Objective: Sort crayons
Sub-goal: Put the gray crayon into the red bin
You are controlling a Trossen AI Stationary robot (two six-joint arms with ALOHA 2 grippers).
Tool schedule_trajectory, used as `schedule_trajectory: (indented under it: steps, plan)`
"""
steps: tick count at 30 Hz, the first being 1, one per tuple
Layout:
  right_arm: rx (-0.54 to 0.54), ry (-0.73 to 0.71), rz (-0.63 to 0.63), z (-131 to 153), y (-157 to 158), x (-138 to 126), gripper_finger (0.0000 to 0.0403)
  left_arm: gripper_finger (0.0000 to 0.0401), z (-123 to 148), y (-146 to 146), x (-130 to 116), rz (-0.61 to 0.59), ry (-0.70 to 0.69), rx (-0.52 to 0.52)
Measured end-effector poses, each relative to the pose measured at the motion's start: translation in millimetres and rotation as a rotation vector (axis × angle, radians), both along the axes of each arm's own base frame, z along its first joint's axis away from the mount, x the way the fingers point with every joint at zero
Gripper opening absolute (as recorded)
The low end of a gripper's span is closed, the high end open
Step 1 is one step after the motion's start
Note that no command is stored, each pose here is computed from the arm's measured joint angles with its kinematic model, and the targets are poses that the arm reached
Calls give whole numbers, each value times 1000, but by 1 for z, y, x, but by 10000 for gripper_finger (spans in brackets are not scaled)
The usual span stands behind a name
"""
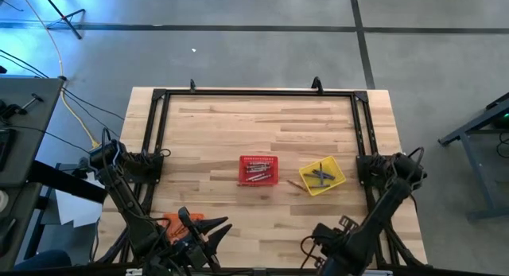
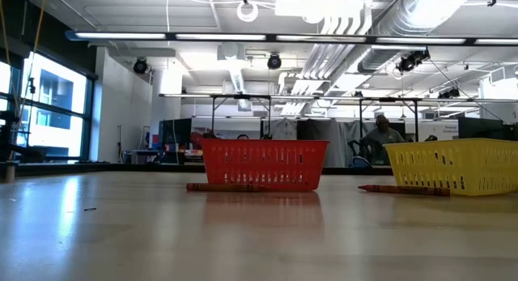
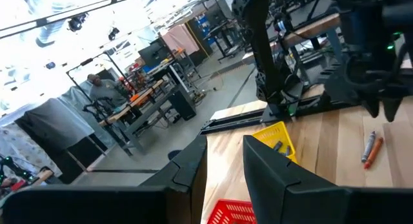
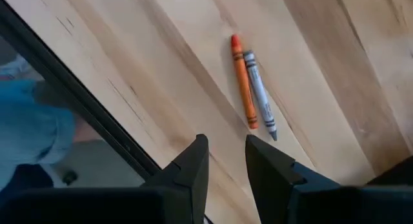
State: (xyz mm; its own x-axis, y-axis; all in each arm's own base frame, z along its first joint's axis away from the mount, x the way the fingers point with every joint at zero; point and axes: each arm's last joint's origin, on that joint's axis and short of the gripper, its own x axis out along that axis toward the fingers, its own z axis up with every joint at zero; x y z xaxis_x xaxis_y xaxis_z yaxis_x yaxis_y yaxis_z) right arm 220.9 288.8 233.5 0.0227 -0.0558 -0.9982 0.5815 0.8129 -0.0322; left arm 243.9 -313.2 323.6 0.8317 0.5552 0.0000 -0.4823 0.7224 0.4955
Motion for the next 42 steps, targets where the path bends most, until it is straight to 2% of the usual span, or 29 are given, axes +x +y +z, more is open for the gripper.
schedule_trajectory:
  steps: [9, 13, 21, 25, 27, 38, 42]
  plan:
    - [-55, 109, -9, -22, 8, -6, 95, 86, 0, 0, 0, 0, -20, -30]
    - [-72, 126, 27, -29, 10, -5, 95, 86, -2, 1, 0, 0, -19, -28]
    - [-169, 200, 57, -38, -5, -3, 95, 86, -2, 1, -1, 0, -22, -33]
    - [-93, 249, 109, -62, -14, 3, 94, 86, -3, 1, -1, 0, -30, -44]
    - [-88, 278, 117, -70, -19, 3, 95, 86, -4, 1, -1, -1, -32, -48]
    - [-86, 293, 240, -73, -30, 11, 94, 86, -4, -1, -3, -7, -39, -58]
    - [-97, 313, 248, -80, -40, 15, 94, 86, -4, -1, -3, -7, -39, -58]
